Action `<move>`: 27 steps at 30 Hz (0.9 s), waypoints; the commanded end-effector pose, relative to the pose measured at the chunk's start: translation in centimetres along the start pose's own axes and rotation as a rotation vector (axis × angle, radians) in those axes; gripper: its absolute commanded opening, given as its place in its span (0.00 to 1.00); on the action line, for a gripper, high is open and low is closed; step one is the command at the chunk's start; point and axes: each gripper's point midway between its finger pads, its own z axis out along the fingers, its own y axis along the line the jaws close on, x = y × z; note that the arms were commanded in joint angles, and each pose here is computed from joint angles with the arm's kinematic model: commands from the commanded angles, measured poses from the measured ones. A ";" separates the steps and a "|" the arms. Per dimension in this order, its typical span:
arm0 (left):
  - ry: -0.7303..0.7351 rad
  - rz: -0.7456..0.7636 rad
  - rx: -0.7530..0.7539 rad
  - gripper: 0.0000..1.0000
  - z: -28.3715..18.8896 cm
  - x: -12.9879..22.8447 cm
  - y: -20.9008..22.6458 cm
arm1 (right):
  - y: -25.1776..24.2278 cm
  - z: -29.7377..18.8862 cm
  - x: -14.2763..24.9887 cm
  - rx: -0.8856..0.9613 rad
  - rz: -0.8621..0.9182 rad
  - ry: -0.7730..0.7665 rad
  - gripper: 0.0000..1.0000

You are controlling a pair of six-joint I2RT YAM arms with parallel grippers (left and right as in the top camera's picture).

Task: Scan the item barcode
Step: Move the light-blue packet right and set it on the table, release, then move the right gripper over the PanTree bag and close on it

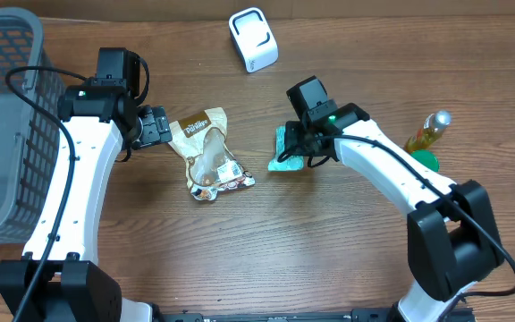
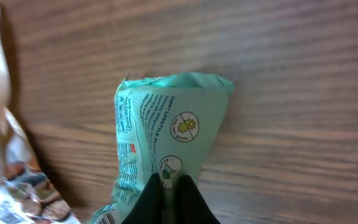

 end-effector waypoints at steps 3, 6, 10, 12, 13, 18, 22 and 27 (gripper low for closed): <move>-0.006 -0.008 0.001 0.99 -0.1 -0.2 -0.1 | 0.1 0.6 0.6 0.005 -0.026 0.017 0.10; -0.007 -0.008 0.001 0.99 -0.1 -0.2 -0.1 | 0.0 0.6 0.7 0.007 -0.025 0.019 0.10; -0.007 -0.008 0.001 0.99 -0.1 -0.2 -0.1 | 0.1 0.6 0.7 0.006 -0.025 0.018 0.18; -0.007 -0.008 0.001 1.00 -0.1 -0.2 -0.1 | 0.1 0.6 0.6 0.003 -0.025 0.014 0.19; -0.006 -0.008 0.001 1.00 -0.1 -0.2 -0.1 | 0.3 0.6 0.6 -0.004 -0.026 0.013 0.19; -0.007 -0.008 0.001 1.00 -0.1 -0.2 -0.1 | 2.7 0.5 0.7 -0.111 -0.039 0.021 0.19; -0.007 -0.008 0.001 0.99 -0.1 -0.2 -0.1 | 5.0 0.3 1.0 -0.165 -0.072 0.006 0.18; -0.006 -0.008 0.001 1.00 -0.1 -0.2 -0.1 | 7.9 0.0 1.8 -0.209 -0.133 -0.018 0.18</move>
